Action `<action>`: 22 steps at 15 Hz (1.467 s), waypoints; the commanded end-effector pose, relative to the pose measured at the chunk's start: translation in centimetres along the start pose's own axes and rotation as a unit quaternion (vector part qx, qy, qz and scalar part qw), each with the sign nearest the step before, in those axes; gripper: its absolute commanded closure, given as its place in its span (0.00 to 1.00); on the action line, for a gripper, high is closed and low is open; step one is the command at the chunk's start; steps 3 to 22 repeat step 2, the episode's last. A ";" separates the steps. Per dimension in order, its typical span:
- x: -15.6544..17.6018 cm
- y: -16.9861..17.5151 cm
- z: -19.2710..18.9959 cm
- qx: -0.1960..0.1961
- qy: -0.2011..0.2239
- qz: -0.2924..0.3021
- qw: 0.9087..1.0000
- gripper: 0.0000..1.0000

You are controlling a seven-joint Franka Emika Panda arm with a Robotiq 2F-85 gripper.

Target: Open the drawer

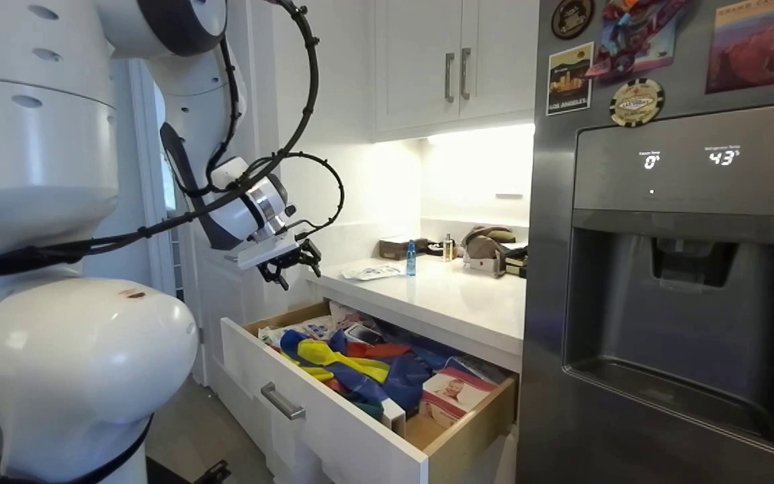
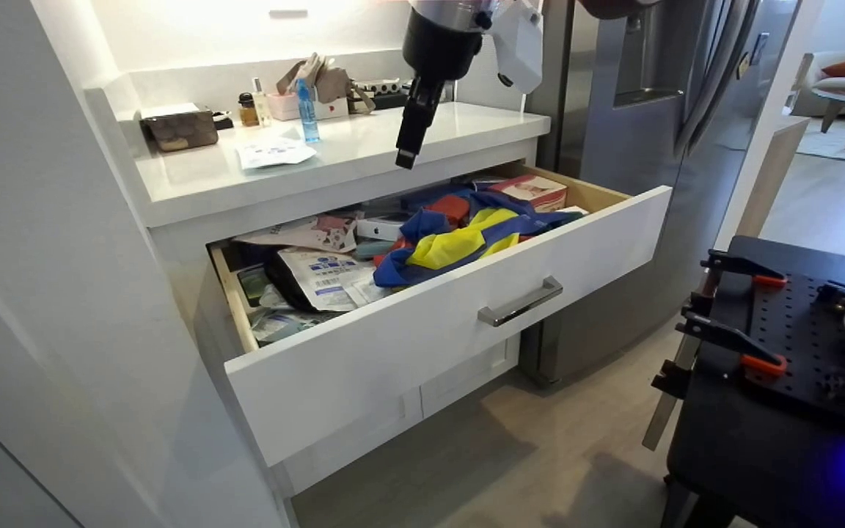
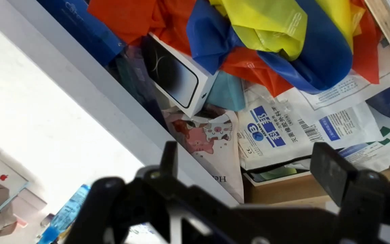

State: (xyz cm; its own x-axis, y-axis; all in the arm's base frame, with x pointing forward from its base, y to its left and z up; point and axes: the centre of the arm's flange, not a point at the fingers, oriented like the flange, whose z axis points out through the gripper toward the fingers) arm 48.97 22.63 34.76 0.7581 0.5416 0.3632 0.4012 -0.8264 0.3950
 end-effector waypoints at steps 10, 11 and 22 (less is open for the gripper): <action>-0.2 -0.1 0.3 0.001 -0.003 -0.001 1.000 0.00; -0.2 -0.1 0.3 0.001 -0.003 -0.001 1.000 0.00; -0.2 -0.1 0.3 0.001 -0.003 -0.001 1.000 0.00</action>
